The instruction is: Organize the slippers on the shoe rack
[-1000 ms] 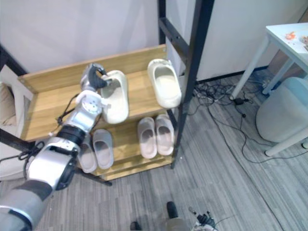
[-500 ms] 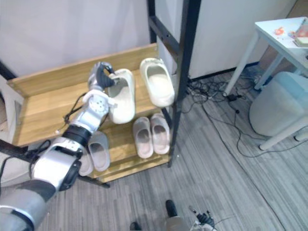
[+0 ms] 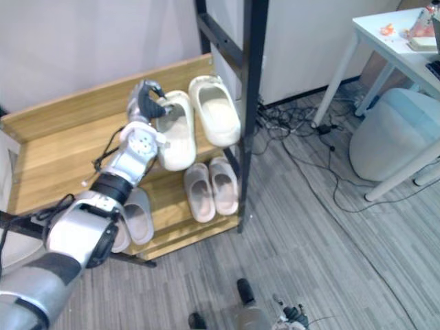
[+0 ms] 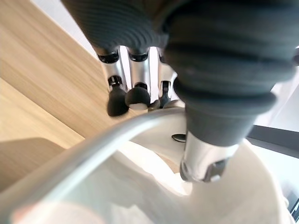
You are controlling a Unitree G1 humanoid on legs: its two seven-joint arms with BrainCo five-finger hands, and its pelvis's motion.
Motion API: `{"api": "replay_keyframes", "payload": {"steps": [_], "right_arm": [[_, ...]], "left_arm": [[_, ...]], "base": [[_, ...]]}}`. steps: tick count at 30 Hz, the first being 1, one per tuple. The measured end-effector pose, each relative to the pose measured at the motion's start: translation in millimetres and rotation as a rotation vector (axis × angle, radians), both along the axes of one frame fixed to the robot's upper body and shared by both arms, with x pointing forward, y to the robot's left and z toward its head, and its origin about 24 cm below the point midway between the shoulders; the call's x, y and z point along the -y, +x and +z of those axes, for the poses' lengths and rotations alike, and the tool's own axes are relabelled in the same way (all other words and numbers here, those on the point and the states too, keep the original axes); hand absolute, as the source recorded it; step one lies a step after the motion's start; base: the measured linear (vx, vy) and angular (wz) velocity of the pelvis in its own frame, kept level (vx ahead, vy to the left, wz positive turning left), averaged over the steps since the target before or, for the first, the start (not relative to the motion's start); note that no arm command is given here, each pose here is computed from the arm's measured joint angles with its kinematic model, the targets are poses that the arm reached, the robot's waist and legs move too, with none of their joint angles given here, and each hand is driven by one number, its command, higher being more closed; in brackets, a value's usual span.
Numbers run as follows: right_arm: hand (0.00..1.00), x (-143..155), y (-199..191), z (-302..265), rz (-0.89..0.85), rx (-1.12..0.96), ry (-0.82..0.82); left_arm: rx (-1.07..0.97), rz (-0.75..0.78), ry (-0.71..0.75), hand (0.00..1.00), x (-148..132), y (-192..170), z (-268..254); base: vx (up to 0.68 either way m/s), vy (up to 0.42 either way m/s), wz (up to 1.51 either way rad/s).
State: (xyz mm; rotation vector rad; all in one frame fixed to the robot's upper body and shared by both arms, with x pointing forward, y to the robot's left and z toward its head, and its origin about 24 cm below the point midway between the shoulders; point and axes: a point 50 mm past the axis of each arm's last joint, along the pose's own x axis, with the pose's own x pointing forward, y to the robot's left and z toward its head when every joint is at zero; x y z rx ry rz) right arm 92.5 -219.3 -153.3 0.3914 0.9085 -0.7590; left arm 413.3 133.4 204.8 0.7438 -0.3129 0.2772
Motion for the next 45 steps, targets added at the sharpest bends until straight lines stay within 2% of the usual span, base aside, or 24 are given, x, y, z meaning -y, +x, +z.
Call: {"api": "replay_keyframes", "payload": {"steps": [9,18,24,35,45], "right_arm": [[0.0,-1.6,-2.3,-1.1,-0.023,-0.005,0.009],[0.0,-3.7,3.6,-0.1,0.038,0.003,0.006],[0.0,-6.8,7.2,0.1,0.088,0.004,0.006],[0.0,-8.2,7.3,-1.1,0.141,-0.011,0.007],[0.0,-13.6,5.9,-3.6,0.187,-0.037,0.022]], "left_arm": [[-0.004,-0.027,-0.062,0.0,11.6,-0.8,-3.1],[-0.05,-0.065,-0.158,0.0,18.3,-1.4,-15.8],[-0.098,-0.061,-0.221,0.0,13.0,-5.3,-37.7],[0.027,-0.188,-0.445,0.0,20.9,-36.5,-42.9],[-0.068,-0.303,-0.652,0.0,29.2,-64.1,-80.8]], "base": [[0.01,-0.013,0.03],[0.0,-0.037,0.17],[-0.01,-0.038,0.18],[-0.01,-0.034,0.11],[-0.02,-0.034,0.15]]}}
